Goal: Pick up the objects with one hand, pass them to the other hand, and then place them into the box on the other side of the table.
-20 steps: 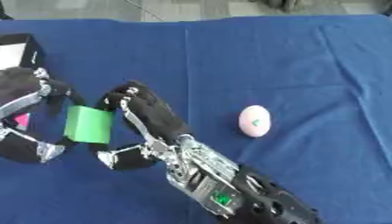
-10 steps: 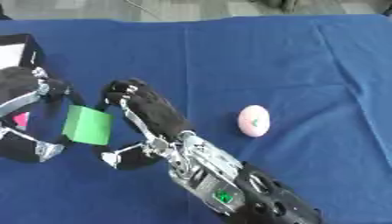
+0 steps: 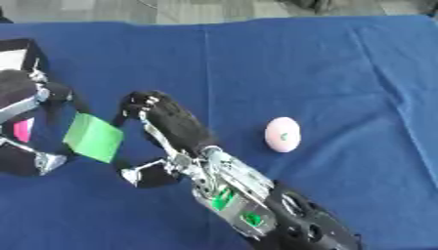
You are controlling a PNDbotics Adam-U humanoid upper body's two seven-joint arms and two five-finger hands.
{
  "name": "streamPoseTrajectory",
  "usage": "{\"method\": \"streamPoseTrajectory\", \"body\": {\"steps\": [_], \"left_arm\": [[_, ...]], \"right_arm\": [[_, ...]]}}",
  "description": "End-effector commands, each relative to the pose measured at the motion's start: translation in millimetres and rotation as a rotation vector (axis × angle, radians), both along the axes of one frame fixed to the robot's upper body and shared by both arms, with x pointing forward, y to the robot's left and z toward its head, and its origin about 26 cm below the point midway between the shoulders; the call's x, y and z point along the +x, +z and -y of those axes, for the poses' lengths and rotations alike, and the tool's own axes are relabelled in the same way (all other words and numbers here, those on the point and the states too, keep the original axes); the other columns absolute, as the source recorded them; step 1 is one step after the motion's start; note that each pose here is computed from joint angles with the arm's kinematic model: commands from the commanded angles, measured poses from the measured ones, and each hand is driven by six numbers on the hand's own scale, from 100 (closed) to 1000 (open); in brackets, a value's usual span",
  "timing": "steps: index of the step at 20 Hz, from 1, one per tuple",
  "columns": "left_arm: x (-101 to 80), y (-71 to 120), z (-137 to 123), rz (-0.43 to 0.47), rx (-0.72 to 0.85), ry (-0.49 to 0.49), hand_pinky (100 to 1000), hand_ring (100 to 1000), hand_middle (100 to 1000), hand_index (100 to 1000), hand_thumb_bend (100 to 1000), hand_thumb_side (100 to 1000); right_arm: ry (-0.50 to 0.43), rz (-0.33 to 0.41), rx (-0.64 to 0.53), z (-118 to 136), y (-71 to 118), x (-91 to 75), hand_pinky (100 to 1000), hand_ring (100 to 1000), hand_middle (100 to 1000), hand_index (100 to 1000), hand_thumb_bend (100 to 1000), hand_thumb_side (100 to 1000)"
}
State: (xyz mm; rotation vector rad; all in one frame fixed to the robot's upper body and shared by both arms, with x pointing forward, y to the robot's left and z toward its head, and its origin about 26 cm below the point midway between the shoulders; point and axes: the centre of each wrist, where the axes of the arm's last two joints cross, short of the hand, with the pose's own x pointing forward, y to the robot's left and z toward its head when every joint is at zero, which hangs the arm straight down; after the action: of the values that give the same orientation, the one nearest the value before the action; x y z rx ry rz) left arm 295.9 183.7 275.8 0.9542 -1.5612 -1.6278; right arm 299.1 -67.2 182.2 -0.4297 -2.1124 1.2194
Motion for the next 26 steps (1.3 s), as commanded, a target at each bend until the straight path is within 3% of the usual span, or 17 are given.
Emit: {"method": "streamPoseTrajectory", "body": {"steps": [1,10,17,19,20,22,26], "left_arm": [[0.5,11.5,-8.9,0.049,0.003,0.031,662,525,341,488,252,100],[0.8,10.2,-13.4,0.045,0.002,0.027,662,525,332,484,258,100],[1.9,15.7,-36.5,0.122,-0.042,0.087,661,531,330,484,242,100],[1.8,20.6,-47.1,0.168,-0.068,0.122,661,530,330,485,235,100],[1.6,23.6,-52.2,0.194,-0.083,0.139,660,528,331,484,228,100],[0.7,30.7,-63.5,0.247,-0.117,0.184,657,525,331,484,208,100],[-2.0,41.3,-85.1,0.321,-0.191,0.303,650,520,330,486,154,100]], "right_arm": [[0.004,0.012,0.001,2.4,5.5,-2.0,994,841,766,1000,416,100],[-0.012,0.003,0.010,3.1,4.8,-1.2,992,837,761,1000,396,100],[-0.025,0.018,0.045,4.5,8.8,-3.0,968,816,743,1000,377,100],[-0.047,0.027,0.101,6.2,12.4,-4.2,957,807,734,1000,255,100],[-0.061,0.029,0.135,7.1,14.1,-5.0,947,805,724,1000,100,100],[-0.091,0.031,0.215,9.1,18.5,-6.8,931,792,698,993,100,100],[-0.090,0.063,0.346,14.3,28.1,-11.4,911,767,683,934,100,250]]}}
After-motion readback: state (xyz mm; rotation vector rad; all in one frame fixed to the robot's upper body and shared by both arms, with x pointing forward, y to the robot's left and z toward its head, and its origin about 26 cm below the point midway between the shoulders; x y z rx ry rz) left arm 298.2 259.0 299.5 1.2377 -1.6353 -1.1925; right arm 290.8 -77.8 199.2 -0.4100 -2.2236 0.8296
